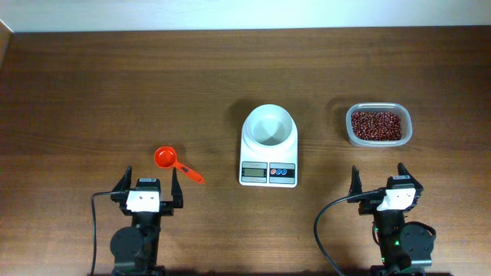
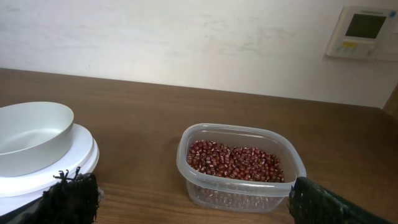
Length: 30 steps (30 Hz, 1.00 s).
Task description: Scoop and weigh 50g on scale
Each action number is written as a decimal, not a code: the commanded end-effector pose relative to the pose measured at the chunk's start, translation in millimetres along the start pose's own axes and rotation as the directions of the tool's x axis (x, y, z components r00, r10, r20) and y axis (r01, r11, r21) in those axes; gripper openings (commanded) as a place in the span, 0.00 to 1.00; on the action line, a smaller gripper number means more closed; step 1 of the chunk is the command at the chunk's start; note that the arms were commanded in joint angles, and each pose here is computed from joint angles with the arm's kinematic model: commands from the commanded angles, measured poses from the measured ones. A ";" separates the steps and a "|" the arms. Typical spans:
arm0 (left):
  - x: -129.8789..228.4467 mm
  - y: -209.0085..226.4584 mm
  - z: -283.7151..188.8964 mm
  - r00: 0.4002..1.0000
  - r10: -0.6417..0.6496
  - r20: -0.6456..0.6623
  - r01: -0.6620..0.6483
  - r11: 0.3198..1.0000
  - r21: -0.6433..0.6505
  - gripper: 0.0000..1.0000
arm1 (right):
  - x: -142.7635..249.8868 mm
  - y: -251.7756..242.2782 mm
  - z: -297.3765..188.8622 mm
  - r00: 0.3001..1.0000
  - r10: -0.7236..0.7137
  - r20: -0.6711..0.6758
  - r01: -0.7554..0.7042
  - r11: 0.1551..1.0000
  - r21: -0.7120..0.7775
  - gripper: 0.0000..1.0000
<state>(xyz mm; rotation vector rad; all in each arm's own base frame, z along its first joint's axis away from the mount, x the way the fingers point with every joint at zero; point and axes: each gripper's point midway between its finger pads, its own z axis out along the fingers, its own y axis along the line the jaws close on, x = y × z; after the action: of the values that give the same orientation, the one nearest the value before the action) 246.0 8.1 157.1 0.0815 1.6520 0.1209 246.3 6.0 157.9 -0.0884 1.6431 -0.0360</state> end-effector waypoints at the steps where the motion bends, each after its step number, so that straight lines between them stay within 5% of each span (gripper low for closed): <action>1: 1.6 2.1 -0.1 1.000 -0.013 -0.001 0.013 1.000 -0.011 0.99 | 3.8 0.2 0.4 1.000 0.005 -0.011 -0.005 1.000 -0.002 0.99; 19: 1.6 1.9 -0.2 0.997 -0.075 -0.002 0.075 0.997 -0.011 0.99 | 3.8 0.2 0.4 1.000 0.005 -0.011 -0.005 1.000 -0.002 0.99; 30: -5.1 2.7 -20.3 0.983 -0.119 -0.139 0.118 0.993 -0.010 0.99 | 3.8 0.2 0.4 1.000 0.005 -0.011 -0.005 1.000 -0.002 0.99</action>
<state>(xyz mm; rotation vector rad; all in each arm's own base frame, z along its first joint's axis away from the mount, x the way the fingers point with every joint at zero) 232.0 8.8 141.7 -0.0053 1.8177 0.0482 246.3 6.0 157.9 -0.0884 1.6431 -0.0360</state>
